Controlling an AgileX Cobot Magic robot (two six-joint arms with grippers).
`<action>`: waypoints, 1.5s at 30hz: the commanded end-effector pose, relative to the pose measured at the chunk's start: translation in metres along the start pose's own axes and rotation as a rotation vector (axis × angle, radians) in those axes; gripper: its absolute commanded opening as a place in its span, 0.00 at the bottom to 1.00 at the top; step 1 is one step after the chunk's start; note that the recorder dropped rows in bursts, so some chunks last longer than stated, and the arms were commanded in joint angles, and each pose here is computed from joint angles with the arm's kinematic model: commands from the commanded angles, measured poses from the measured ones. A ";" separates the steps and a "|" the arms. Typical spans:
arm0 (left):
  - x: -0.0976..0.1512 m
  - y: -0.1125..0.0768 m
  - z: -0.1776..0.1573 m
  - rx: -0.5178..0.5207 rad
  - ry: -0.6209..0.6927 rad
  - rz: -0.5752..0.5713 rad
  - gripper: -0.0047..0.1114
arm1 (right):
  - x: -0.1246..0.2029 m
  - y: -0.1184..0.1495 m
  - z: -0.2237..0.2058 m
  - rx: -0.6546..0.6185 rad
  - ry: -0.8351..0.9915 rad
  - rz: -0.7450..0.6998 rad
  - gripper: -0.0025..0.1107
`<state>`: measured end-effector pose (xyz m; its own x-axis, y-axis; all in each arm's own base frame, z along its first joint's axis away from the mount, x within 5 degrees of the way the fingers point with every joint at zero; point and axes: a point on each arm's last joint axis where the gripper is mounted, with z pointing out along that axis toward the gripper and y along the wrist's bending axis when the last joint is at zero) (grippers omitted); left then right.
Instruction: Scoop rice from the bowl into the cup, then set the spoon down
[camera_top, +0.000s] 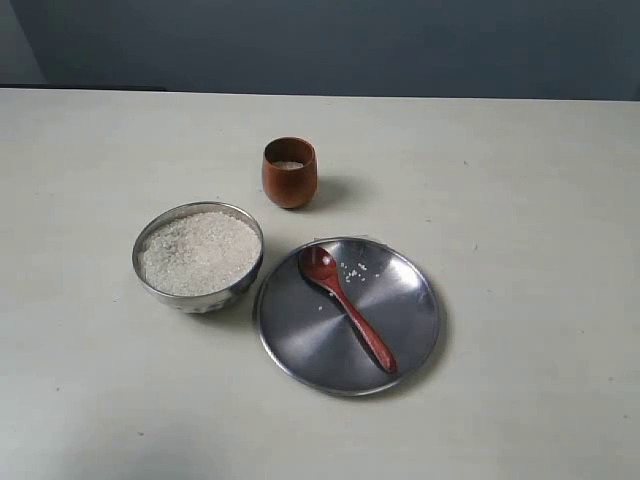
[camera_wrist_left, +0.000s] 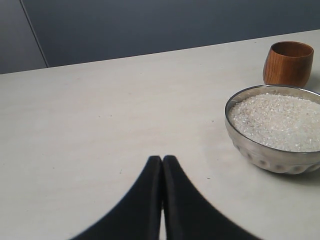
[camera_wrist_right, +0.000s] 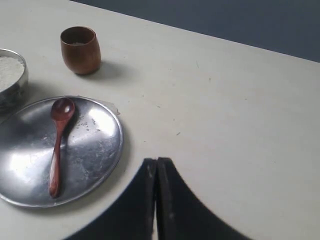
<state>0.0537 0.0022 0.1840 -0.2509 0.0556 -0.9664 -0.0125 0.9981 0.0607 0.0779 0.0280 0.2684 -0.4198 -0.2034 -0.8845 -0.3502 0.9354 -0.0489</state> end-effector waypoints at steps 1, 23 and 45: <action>0.001 0.000 0.000 -0.004 -0.001 0.008 0.04 | -0.001 -0.008 -0.008 0.049 -0.066 0.031 0.03; 0.001 0.000 0.000 -0.004 -0.001 0.008 0.04 | 0.056 -0.011 0.000 0.169 -0.502 0.233 0.03; 0.001 0.000 0.000 -0.004 -0.001 0.008 0.04 | 0.059 -0.005 0.003 0.102 -0.574 0.229 0.03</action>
<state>0.0537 0.0022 0.1840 -0.2509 0.0556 -0.9664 -0.0125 0.9981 0.0607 0.0579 0.0123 0.2154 0.0391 0.1810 -0.9827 -0.2125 0.9625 0.1688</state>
